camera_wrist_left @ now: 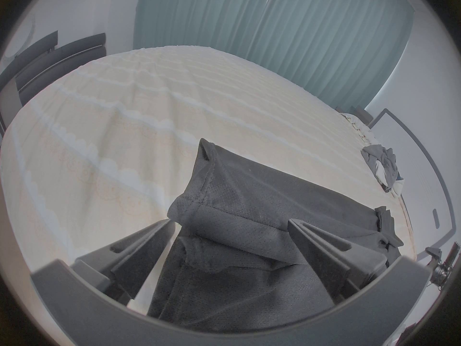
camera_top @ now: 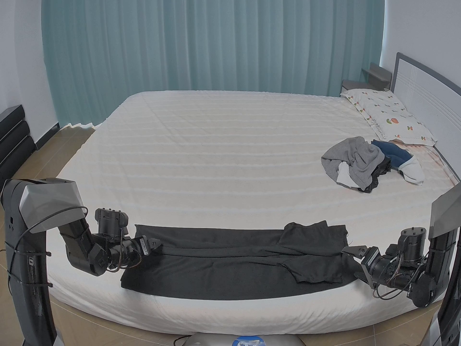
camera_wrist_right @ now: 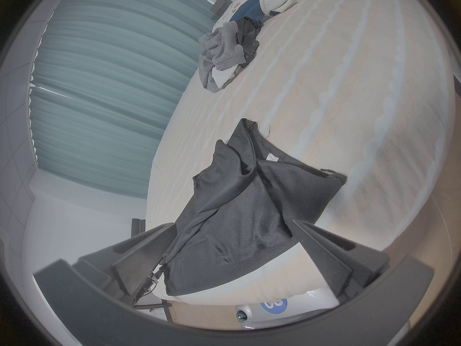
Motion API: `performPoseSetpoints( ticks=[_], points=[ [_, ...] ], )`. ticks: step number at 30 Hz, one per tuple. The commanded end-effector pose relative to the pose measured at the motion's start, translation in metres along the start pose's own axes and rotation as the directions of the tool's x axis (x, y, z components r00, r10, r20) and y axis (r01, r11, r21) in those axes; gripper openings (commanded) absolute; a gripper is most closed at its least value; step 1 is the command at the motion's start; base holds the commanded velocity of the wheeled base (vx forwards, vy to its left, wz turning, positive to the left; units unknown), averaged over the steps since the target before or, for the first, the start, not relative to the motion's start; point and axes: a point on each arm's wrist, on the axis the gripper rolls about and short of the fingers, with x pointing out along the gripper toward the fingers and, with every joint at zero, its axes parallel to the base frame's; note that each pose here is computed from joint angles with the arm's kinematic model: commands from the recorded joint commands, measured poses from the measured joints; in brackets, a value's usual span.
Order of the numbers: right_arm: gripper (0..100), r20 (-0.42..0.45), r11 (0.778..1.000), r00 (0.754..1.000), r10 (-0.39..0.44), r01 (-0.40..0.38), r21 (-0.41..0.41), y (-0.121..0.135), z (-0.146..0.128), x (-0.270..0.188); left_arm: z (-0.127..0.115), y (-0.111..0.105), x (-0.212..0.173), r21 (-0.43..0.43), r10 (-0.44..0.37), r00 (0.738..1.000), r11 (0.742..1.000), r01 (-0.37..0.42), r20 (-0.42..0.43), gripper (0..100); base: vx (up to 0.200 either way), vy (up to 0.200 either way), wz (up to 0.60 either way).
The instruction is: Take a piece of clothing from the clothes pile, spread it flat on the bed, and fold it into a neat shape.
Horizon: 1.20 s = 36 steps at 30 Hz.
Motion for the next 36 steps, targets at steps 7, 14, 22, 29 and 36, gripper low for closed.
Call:
performPoseSetpoints(
  ticks=[7, 14, 22, 29, 36],
  points=[
    [100, -0.001, 1.0, 1.0, 0.007, -0.007, -0.009, 0.001, -0.001, 0.0, -0.007, -0.001, 0.003, 0.006, 0.001, 1.0, 1.0, -0.001, -0.019, 0, 0.0, 0.0, 0.0],
    [100, -0.003, 1.0, 1.0, 0.004, -0.004, -0.008, 0.0, -0.001, -0.001, -0.001, -0.001, -0.001, -0.005, -0.003, 1.0, 1.0, 0.003, 0.001, 0, 0.0, 0.0, 0.0],
    [100, -0.007, 1.0, 1.0, -0.002, 0.002, -0.007, -0.001, -0.002, -0.003, 0.014, 0.01, -0.008, -0.028, 0.025, 0.998, 0.999, -0.024, 0.053, 0, 0.0, 0.0, 0.0],
    [100, -0.009, 1.0, 1.0, -0.005, 0.005, -0.005, -0.001, -0.002, -0.003, 0.03, 0.022, -0.017, -0.06, 0.04, 0.994, 0.998, -0.034, 0.098, 0, 0.0, 0.0, 0.0],
    [100, -0.008, 1.0, 1.0, -0.006, 0.005, -0.004, -0.001, -0.002, -0.003, 0.042, 0.03, -0.024, -0.08, 0.051, 0.99, 0.996, -0.041, 0.134, 0, 0.0, 0.0, 0.0]
  ],
)
